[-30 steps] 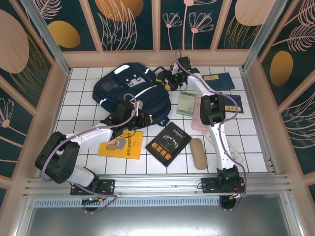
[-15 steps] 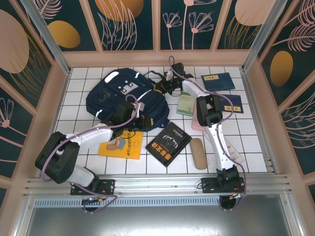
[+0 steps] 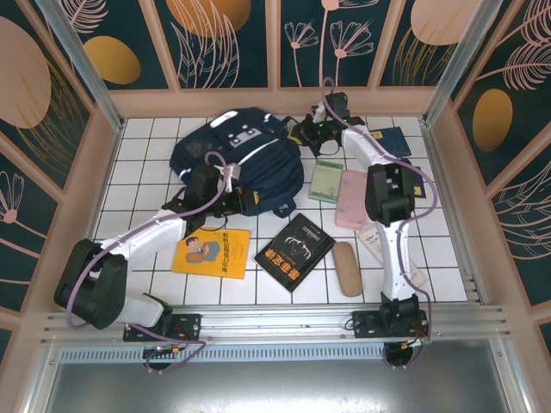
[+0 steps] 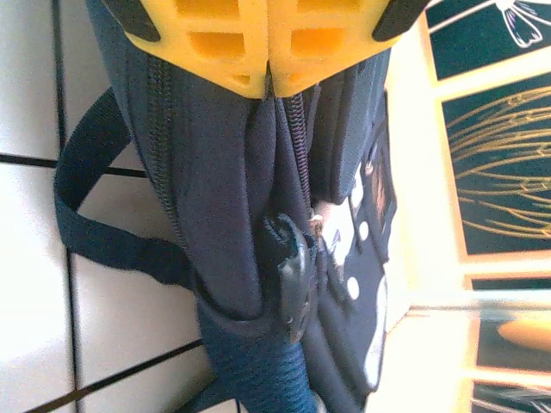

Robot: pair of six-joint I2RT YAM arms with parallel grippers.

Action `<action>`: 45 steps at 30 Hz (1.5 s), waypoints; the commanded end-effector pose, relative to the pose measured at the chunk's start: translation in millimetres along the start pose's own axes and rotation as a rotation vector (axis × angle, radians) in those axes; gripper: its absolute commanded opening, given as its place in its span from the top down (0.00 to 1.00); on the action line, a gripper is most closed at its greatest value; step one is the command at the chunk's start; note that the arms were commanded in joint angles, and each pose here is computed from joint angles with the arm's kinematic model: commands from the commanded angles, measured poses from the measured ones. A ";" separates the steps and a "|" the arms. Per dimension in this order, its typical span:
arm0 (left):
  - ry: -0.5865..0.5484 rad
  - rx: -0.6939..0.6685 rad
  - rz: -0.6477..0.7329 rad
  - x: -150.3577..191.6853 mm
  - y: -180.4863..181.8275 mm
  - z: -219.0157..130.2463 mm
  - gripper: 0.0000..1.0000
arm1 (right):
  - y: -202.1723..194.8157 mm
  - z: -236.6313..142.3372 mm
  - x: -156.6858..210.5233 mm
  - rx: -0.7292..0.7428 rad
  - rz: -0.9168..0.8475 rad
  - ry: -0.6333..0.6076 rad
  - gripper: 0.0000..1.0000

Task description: Pack the student bag

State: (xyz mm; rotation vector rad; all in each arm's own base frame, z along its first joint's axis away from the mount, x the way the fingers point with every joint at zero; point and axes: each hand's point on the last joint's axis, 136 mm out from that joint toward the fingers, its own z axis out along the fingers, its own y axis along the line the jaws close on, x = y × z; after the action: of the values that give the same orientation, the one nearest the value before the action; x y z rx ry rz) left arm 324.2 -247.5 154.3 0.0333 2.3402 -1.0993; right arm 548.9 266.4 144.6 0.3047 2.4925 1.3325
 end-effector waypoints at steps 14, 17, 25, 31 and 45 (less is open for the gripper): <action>-0.150 -0.160 -0.030 -56.4 47.7 -29.0 1.00 | 54.5 -58.4 84.5 0.015 -0.074 -0.156 1.00; -0.130 -0.172 -0.040 -51.5 55.3 -24.3 1.00 | 47.4 -56.4 92.9 0.101 -0.124 -0.156 0.67; -0.086 -0.205 -0.042 -28.9 72.3 -22.6 1.00 | 53.6 -72.6 95.2 0.193 -0.292 -0.125 0.44; -0.069 -0.214 -0.046 -18.1 78.7 -22.8 1.00 | 51.1 -46.8 123.3 0.121 -0.108 0.035 0.62; -0.055 -0.211 -0.044 -13.7 80.5 -21.9 1.00 | 116.4 -27.5 162.0 0.016 -1.423 -0.191 0.47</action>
State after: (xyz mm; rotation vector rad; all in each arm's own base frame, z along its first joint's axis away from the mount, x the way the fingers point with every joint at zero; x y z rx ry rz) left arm 343.1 -170.1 104.4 -0.1767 2.4578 -0.8206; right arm 394.3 359.5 200.1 -0.7437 2.1767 0.8414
